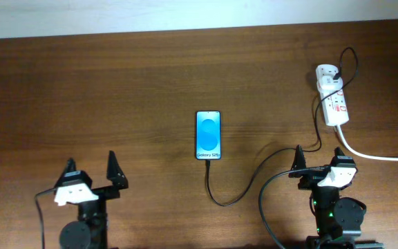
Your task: Plug charger to phone and switch on socket
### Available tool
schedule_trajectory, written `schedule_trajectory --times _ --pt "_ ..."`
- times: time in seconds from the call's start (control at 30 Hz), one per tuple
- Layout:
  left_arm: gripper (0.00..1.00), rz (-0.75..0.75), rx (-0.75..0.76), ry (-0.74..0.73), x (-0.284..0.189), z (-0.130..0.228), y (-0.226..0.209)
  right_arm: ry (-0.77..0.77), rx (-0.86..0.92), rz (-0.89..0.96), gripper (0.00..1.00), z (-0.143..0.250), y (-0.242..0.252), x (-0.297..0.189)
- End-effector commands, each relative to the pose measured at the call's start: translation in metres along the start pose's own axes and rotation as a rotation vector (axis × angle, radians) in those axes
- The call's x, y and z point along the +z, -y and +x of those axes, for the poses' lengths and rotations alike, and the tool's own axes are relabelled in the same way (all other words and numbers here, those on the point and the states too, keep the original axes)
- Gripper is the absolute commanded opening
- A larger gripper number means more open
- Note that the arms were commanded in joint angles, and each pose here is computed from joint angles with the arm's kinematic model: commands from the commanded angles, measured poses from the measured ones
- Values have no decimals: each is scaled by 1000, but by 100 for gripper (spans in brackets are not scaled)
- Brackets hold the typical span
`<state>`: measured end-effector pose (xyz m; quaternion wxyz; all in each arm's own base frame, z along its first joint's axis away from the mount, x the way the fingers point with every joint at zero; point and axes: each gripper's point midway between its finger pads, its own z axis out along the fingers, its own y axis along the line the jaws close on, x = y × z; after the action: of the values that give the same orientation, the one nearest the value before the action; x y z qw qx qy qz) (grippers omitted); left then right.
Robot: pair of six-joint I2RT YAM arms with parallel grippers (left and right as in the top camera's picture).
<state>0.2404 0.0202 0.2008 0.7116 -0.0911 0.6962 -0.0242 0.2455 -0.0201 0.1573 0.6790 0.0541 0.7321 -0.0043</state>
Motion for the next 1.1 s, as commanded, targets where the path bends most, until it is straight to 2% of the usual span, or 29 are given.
schedule_trajectory --times 0.0,0.1,0.23,0.53,0.7,1.07 --pt "100 22 81 -27 5 27 0 -3 -8 -15 98 2 -3 0" --pt "99 20 215 -86 4 43 -3 -3 -8 -15 98 2 -3 0" --pt "100 26 250 -98 4 46 -2 -3 -8 -15 98 2 -3 0" --pt "99 30 250 -95 4 45 -1 -3 -8 -15 98 2 -3 0" --pt "99 114 252 -99 2 49 19 -3 -8 -15 98 2 -3 0" --pt "99 112 252 -99 2 49 18 -3 -8 -15 98 2 -3 0"
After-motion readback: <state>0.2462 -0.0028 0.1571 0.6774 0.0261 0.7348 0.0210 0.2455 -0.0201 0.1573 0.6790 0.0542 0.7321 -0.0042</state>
